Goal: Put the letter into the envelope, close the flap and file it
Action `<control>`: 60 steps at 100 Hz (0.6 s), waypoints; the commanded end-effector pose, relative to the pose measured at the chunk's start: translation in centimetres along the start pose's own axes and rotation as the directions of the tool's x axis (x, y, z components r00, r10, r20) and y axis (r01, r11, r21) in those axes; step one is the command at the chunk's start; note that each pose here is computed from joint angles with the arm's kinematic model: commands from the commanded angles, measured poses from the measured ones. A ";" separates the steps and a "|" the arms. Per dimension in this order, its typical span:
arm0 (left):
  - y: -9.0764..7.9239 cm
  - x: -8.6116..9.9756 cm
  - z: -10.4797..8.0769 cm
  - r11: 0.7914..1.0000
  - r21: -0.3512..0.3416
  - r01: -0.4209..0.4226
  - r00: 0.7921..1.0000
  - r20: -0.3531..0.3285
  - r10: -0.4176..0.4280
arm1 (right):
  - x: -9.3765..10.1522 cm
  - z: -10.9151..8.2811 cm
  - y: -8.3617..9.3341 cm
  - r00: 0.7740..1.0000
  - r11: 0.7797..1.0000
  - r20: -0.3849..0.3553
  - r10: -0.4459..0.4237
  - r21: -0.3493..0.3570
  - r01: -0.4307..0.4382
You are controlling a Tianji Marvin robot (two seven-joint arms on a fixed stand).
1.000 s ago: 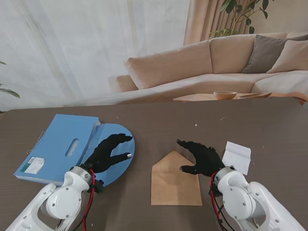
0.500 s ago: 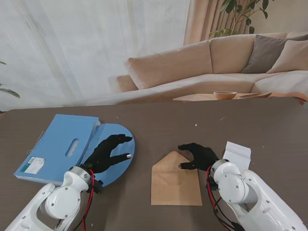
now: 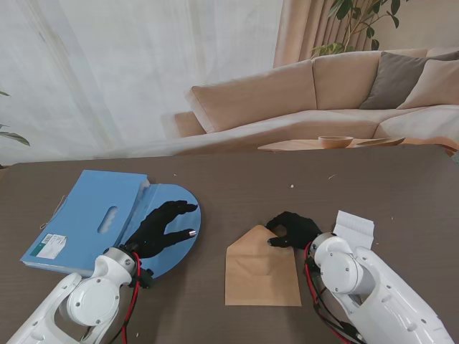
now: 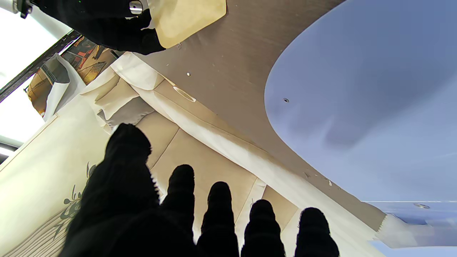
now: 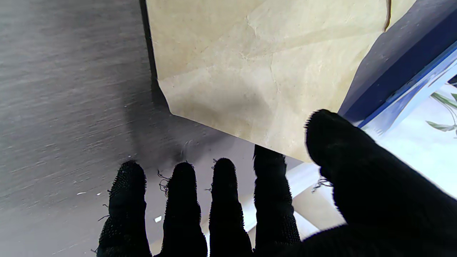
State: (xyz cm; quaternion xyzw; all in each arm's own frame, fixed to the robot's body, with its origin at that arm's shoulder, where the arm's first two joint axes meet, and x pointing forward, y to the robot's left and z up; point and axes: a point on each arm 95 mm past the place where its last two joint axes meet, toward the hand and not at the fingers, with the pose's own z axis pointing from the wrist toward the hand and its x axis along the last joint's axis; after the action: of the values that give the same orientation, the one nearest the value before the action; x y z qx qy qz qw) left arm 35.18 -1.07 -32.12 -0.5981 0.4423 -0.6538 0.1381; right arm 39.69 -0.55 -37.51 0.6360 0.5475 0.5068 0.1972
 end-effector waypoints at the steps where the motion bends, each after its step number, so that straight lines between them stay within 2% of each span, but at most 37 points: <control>1: 0.3 0.2 0.0 1.000 -0.019 0.001 1.000 -0.003 -0.001 | 0.4 0.3 -0.5 1.000 1.000 -0.018 0.019 0.005 -0.019; 34: 0.5 0.2 0.2 1.000 -0.026 0.005 1.000 0.005 -0.005 | 1.1 0.3 -0.3 0.992 0.990 -0.058 0.117 -0.073 -0.121; 60: 0.5 0.5 0.3 0.999 -0.032 0.007 1.000 -0.008 -0.007 | 2.9 -0.6 0.8 0.969 0.963 -0.127 0.212 -0.140 -0.230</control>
State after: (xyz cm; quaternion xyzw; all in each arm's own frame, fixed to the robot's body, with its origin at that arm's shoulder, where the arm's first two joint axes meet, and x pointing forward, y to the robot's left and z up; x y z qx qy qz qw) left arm 35.34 -1.39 -32.32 -0.6008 0.4473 -0.6486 0.1350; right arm 39.52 0.55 -36.05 0.6532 0.4480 0.5870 0.1674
